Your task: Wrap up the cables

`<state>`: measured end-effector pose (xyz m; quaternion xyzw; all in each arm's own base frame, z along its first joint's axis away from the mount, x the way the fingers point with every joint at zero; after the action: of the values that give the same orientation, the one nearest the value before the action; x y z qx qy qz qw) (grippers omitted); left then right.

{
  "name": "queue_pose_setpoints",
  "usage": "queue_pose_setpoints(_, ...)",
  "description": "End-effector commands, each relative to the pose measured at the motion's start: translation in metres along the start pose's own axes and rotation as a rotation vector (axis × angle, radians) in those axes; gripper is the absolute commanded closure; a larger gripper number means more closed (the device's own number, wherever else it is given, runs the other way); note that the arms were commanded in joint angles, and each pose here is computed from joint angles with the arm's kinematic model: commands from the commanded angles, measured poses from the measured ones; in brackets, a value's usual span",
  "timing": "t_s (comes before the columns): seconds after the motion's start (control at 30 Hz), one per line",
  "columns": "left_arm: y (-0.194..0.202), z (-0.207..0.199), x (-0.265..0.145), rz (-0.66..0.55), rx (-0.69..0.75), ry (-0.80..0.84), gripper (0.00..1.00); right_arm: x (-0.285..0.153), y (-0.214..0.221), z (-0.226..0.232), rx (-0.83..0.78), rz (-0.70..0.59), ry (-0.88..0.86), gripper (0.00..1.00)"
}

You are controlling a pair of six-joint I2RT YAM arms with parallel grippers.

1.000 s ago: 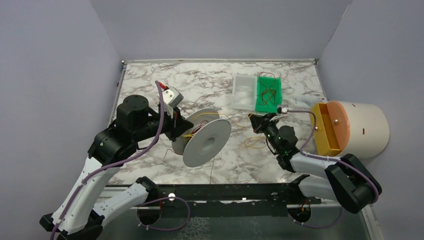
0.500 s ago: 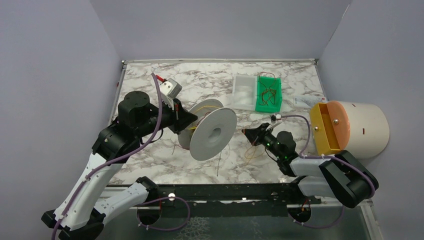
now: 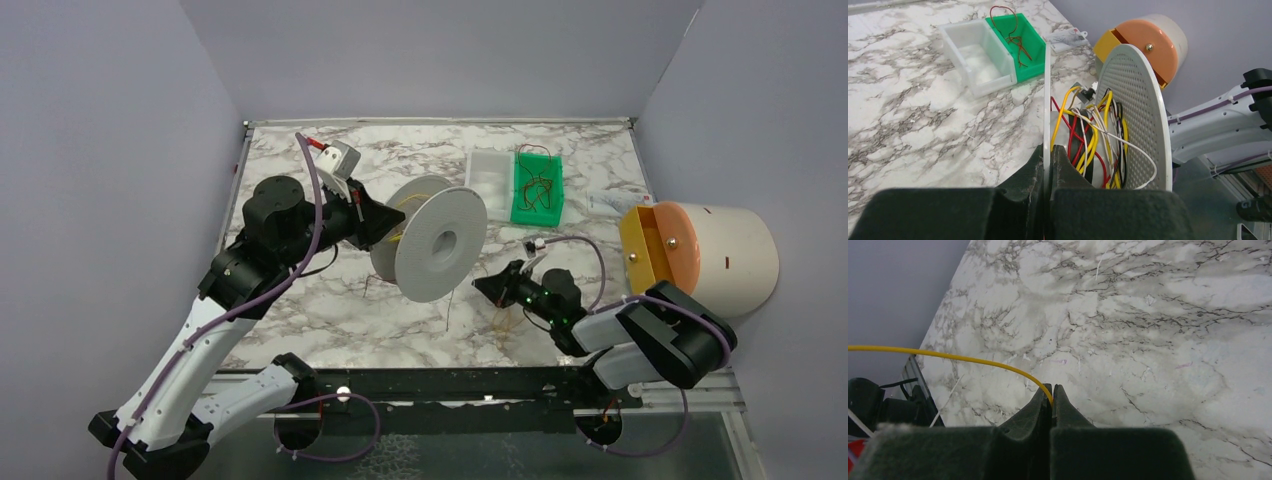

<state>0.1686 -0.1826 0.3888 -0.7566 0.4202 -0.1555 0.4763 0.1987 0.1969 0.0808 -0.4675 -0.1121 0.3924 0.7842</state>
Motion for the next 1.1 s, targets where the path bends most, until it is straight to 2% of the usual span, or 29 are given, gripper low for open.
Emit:
queue_pose_setpoints(0.0,-0.028,-0.015,-0.002,-0.164,-0.021,0.058,1.00,0.002,0.005,0.012,-0.004,0.014,-0.066,0.99)
queue_pose_setpoints(0.63,-0.029,0.015,0.000,-0.327,-0.040,-0.092,1.00,0.010,0.044,0.082,-0.097,0.133,-0.223,0.99)
queue_pose_setpoints(1.07,-0.042,0.012,-0.008,-0.404,-0.050,-0.096,1.00,0.009,0.077,0.108,-0.130,0.222,-0.264,0.99)
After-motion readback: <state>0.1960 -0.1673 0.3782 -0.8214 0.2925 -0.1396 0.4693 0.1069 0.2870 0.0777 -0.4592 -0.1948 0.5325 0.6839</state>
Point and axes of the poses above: each gripper's point midway between its finger pads, its own x axis out along the fingers, its own z axis along the line the jaws close on, y = z × x, the point moved 5 cm from there along -x, back along the fingers, and after that the axes turned 6 degrees about -x, right-handed, at the moved point
